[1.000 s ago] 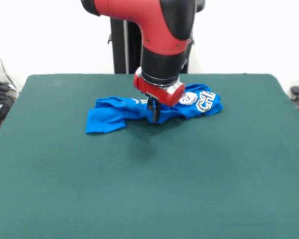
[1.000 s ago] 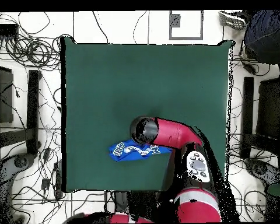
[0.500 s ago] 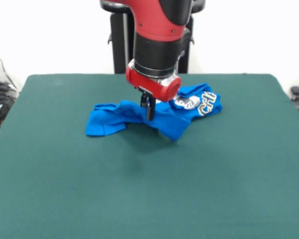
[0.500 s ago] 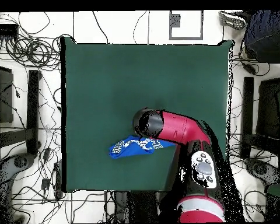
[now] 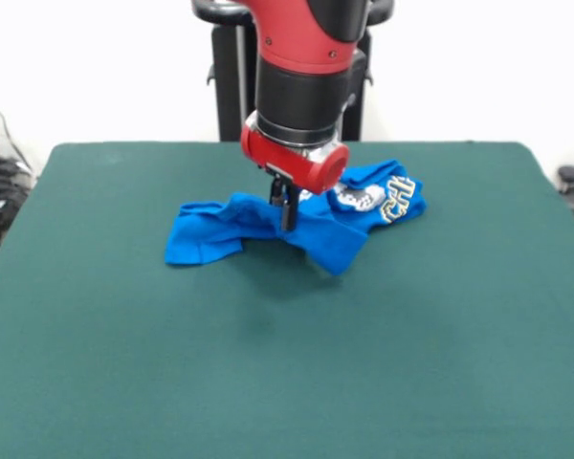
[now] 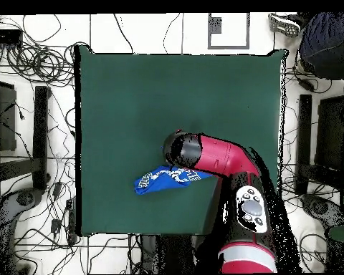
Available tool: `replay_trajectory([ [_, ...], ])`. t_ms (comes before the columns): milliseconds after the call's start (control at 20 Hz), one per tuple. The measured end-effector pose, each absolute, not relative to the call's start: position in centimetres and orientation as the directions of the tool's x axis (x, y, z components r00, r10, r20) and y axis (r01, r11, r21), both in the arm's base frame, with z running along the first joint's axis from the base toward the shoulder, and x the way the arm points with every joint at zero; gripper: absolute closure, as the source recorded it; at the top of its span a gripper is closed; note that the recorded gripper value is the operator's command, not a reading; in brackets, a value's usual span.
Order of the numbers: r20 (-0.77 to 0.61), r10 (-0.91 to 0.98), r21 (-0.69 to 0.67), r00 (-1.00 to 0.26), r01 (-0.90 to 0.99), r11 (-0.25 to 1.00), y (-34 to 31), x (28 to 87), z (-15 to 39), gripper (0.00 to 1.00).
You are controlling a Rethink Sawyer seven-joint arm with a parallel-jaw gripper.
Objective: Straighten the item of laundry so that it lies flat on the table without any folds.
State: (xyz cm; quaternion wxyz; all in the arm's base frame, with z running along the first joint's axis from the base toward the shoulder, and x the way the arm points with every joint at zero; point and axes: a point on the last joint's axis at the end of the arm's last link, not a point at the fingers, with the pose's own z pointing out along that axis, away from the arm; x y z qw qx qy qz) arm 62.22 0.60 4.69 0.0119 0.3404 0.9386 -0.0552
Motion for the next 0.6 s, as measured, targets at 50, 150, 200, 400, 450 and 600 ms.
replay_trajectory([
  [50,-0.059,0.638,-0.095,-0.768,0.641,0.762,0.61,62.21,4.66,1.00],
  [150,-0.058,0.639,-0.095,-0.767,0.642,0.761,0.62,62.20,4.60,1.00],
  [200,-0.057,0.640,-0.095,-0.766,0.643,0.760,0.63,62.21,4.58,1.00],
  [400,-0.055,0.647,-0.091,-0.760,0.649,0.755,0.68,62.32,4.61,1.00],
  [450,-0.055,0.649,-0.089,-0.759,0.651,0.754,0.69,62.36,4.63,1.00],
  [600,-0.054,0.652,-0.087,-0.756,0.655,0.751,0.75,62.43,4.67,1.00],
])
